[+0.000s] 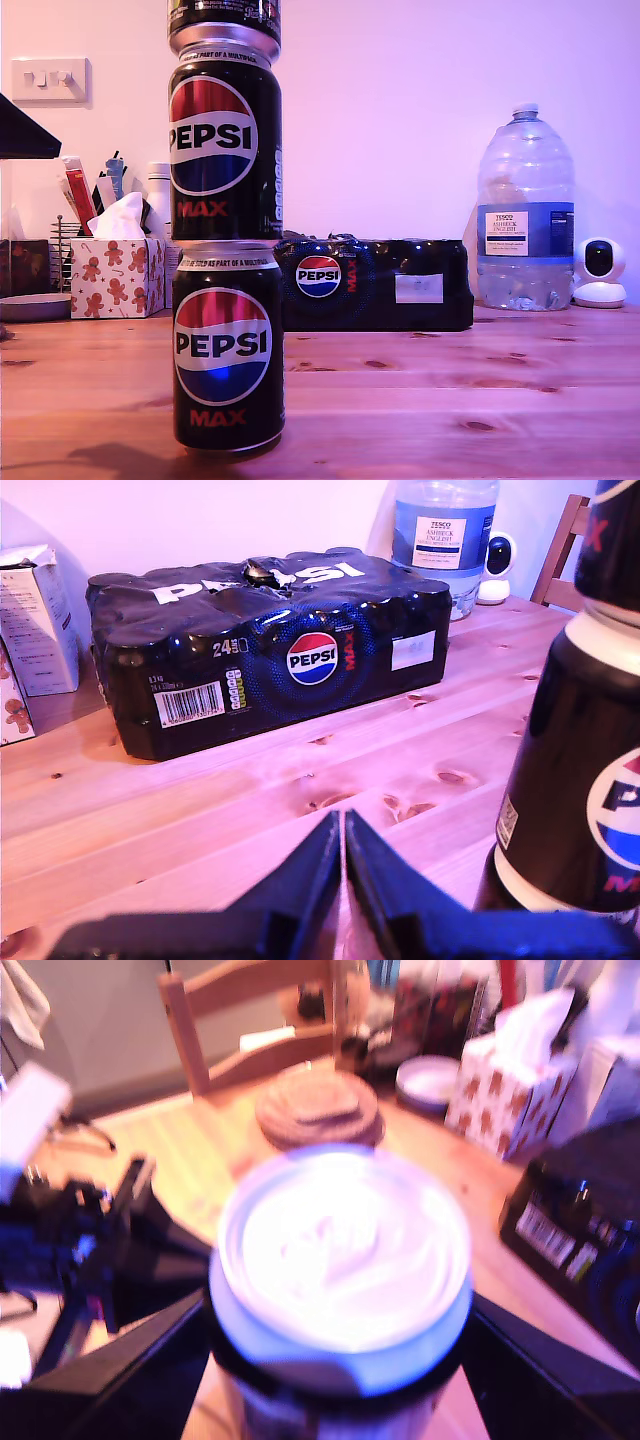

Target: Stack up the Pepsi cans on top of each other

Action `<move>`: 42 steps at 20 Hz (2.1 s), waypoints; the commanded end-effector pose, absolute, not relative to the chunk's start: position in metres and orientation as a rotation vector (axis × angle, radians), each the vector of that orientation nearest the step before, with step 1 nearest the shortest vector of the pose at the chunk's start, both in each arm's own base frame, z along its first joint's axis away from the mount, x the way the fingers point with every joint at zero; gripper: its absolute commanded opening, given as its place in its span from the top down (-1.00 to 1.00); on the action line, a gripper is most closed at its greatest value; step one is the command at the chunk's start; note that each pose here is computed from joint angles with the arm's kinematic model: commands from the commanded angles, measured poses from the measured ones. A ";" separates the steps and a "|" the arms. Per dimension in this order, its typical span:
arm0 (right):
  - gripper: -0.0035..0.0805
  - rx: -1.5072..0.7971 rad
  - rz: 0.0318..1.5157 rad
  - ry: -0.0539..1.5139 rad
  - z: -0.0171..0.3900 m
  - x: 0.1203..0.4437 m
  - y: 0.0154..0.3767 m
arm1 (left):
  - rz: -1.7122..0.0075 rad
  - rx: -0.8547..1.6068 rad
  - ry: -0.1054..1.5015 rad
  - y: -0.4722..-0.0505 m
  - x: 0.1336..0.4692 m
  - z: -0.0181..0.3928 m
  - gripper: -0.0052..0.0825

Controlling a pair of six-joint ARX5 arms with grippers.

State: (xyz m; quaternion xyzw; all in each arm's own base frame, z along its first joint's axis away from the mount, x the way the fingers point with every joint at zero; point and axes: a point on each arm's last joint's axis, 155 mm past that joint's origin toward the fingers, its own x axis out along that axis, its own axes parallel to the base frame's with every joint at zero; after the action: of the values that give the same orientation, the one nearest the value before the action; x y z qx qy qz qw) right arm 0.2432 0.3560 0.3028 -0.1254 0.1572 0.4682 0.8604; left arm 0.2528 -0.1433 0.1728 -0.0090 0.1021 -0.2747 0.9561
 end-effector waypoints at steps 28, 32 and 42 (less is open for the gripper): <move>-0.68 -0.214 0.995 0.217 0.360 0.237 0.354 | -0.574 -0.012 0.233 -0.145 0.249 0.161 0.92; -0.68 -0.206 0.995 0.199 0.371 0.236 0.352 | -0.574 -0.012 0.233 -0.145 0.249 0.161 0.92; 0.28 -0.352 0.810 0.268 0.392 0.257 0.297 | -0.574 -0.031 0.183 -0.146 0.252 0.174 0.92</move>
State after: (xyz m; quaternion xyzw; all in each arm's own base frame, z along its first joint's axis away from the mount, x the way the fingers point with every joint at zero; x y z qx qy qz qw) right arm 0.2552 0.3017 0.3942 -0.1632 0.1239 0.3967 0.8948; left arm 0.2523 -0.1464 0.1797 -0.0122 0.0889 -0.2831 0.9549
